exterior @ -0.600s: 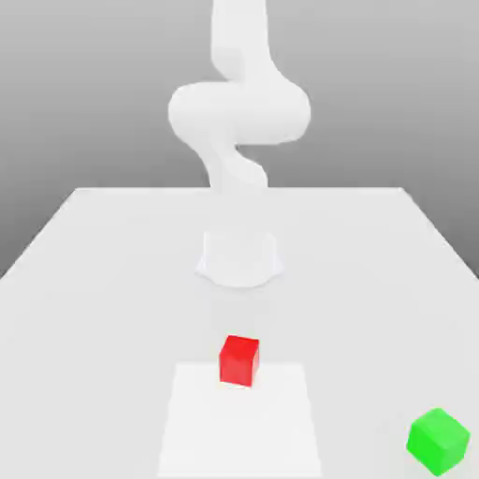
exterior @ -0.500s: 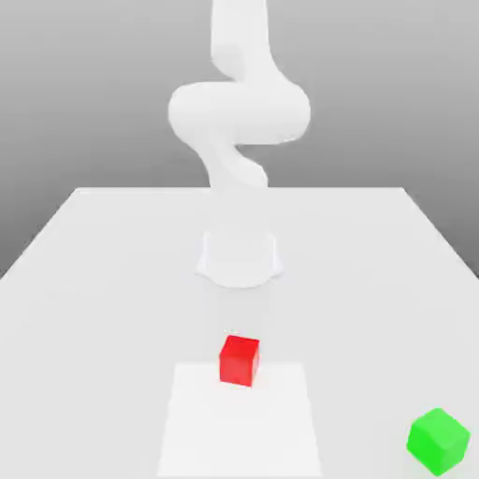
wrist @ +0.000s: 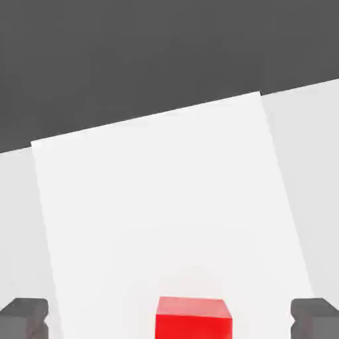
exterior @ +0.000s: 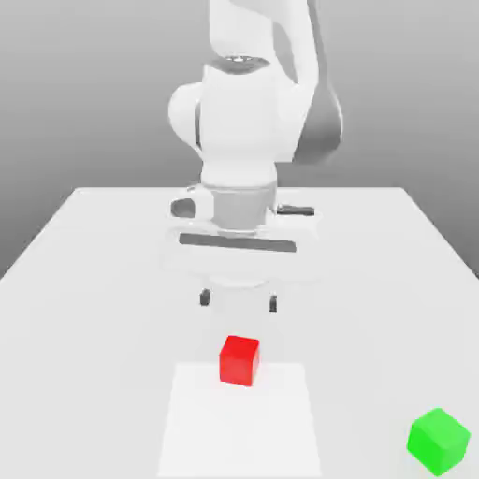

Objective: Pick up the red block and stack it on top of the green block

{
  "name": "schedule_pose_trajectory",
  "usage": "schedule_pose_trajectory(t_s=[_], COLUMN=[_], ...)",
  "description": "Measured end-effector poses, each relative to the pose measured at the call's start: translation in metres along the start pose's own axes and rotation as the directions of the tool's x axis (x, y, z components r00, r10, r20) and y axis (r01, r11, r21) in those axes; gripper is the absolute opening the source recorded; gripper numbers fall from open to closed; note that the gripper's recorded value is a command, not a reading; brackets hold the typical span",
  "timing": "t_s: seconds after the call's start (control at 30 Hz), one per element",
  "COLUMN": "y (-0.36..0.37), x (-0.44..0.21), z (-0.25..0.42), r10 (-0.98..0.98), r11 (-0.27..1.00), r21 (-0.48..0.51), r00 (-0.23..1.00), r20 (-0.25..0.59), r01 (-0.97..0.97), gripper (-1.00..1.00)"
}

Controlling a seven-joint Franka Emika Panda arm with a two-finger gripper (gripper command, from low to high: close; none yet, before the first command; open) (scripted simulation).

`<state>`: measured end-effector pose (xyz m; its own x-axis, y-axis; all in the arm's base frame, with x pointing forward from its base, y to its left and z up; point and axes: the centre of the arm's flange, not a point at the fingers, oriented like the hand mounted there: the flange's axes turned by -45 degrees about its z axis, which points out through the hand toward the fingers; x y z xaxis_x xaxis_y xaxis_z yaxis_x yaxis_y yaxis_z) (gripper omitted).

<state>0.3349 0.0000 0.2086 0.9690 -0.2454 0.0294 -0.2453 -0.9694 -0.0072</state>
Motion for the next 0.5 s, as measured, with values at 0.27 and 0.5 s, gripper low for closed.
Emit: schedule_pose_trajectory(t_s=[0.27, 0.5], y=[0.003, 0.002], x=[-0.013, -0.012], z=[0.061, 0.051], r10=[0.009, 0.009], r11=[1.0, 1.0], r21=[-0.007, -0.007], r00=[1.0, 1.0], r20=[0.029, 0.029], r01=[-0.009, -0.008], gripper=[-1.0, -1.0])
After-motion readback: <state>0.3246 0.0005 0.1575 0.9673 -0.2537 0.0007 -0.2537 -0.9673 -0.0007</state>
